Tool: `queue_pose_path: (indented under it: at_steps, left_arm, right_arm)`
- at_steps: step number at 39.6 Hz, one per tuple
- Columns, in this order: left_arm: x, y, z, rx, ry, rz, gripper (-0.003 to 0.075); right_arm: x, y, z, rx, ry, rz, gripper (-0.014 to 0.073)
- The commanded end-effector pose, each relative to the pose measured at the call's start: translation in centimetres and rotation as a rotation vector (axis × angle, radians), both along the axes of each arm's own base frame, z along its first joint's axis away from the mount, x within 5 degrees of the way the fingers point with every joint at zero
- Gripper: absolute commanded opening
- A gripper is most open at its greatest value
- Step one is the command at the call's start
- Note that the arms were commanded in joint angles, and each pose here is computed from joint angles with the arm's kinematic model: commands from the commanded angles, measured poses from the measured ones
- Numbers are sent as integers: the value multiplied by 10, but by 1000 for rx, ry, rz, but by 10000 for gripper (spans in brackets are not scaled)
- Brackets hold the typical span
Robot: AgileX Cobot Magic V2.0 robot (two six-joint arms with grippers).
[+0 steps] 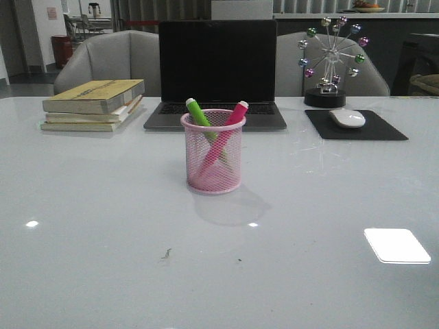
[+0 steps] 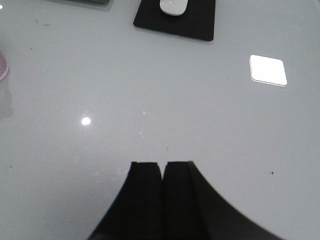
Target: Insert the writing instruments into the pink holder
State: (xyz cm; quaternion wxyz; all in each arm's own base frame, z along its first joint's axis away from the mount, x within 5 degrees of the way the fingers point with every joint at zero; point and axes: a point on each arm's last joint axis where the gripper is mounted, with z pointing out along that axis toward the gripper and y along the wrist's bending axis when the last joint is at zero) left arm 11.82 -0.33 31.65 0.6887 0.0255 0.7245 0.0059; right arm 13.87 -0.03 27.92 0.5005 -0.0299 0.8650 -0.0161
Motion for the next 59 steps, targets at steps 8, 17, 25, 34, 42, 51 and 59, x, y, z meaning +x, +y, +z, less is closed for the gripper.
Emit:
queue_pose_path:
  at_steps: [8,17,25,34,42,51,59]
  left_arm:
    - [-1,-2,17,-12,-114,-21,279]
    - [-1,-2,17,-12,-114,-21,279]
    - [-1,-2,17,-12,-113,-21,279]
    - [-1,-2,17,-12,-113,-21,279]
    - [-1,-2,17,-12,-113,-21,279]
    - [-1,-2,17,-12,-113,-21,279]
    - [-1,-2,17,-12,-113,-21,279]
  right_arm:
    - [3,-2,17,-17,-112,-5,66]
    - [3,-2,17,-15,-113,-6,66]
    - [0,-1,10,-14,-32,-5,66]
    - [0,0,11,30,-37,-10,66]
    - [1,1,14,54,-76,-14,66]
    - [-10,-1,36,111,-411,-43,66]
    - [-51,-3,23,105,-712,-61,66]
